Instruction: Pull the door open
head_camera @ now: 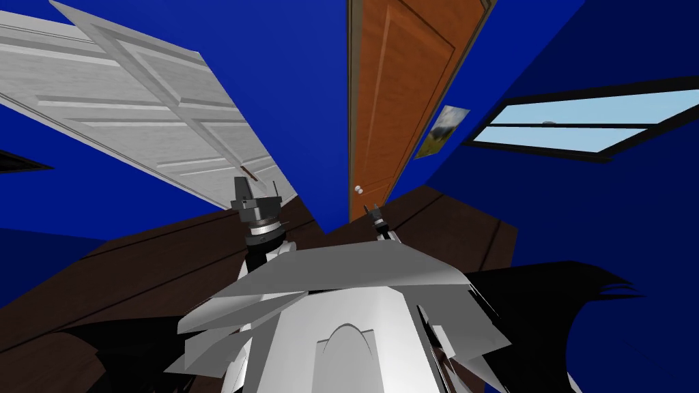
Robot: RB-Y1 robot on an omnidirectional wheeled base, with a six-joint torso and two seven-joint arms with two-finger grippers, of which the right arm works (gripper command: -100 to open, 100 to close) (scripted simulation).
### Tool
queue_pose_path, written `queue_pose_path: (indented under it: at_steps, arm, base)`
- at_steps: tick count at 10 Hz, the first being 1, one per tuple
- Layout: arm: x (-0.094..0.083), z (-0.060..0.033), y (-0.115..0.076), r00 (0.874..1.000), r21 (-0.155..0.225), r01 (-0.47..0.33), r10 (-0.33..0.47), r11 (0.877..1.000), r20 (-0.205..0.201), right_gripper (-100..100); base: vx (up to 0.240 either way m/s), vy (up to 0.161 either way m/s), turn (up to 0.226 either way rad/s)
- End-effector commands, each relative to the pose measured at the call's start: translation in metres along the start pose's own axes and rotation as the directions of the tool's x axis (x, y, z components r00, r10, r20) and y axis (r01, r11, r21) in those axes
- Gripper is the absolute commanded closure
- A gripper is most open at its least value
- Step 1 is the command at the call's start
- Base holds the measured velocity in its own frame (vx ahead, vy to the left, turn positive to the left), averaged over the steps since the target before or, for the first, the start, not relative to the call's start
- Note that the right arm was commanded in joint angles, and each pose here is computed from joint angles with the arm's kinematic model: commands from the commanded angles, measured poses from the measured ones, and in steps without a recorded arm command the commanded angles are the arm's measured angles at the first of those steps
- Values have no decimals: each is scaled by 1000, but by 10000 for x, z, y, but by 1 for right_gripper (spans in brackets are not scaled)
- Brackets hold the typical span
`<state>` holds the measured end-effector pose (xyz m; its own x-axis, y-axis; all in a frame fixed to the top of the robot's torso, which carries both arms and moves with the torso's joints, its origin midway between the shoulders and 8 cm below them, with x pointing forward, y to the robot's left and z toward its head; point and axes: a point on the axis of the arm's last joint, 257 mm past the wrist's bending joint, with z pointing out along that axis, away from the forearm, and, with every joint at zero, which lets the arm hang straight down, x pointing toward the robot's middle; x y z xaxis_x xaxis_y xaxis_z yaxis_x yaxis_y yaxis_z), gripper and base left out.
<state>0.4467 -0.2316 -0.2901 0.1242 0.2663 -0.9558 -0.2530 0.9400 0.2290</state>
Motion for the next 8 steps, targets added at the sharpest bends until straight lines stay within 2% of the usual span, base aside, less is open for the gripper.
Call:
queue_pose_path:
  at_steps: [1,8]
  arm:
    - [96,-28,3,1000,0,26,-26,1000,-17,-100]
    - [636,-137,91,982,-22,150,-151,988,-114,-100]
  base:
    - [68,-77,57]
    - [109,-104,67]
